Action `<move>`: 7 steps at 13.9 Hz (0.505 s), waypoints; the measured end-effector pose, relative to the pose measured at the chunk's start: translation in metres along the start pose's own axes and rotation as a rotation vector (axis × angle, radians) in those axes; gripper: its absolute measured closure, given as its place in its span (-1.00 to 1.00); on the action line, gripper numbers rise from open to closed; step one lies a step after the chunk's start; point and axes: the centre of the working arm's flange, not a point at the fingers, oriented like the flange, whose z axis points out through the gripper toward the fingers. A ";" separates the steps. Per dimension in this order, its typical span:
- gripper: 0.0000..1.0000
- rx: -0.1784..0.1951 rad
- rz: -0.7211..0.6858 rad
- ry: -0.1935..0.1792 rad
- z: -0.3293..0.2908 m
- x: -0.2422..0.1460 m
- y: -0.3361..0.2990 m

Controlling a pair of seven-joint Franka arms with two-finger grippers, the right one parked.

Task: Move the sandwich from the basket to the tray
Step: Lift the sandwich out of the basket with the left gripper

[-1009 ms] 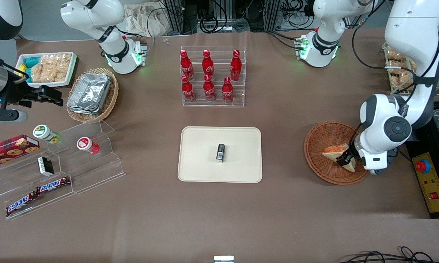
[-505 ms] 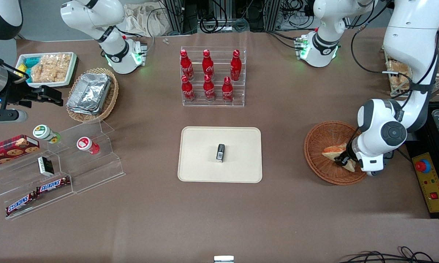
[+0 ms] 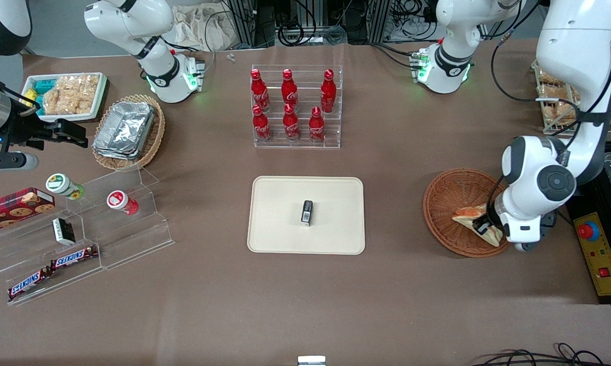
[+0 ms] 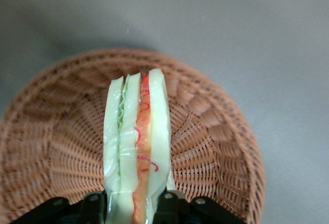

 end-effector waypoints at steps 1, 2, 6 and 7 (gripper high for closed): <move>0.59 0.015 0.020 -0.002 -0.019 0.005 0.002; 0.60 0.029 0.044 -0.007 -0.042 0.007 0.006; 0.60 0.054 0.136 -0.027 -0.163 -0.009 0.045; 0.60 0.045 0.170 -0.029 -0.195 -0.022 0.057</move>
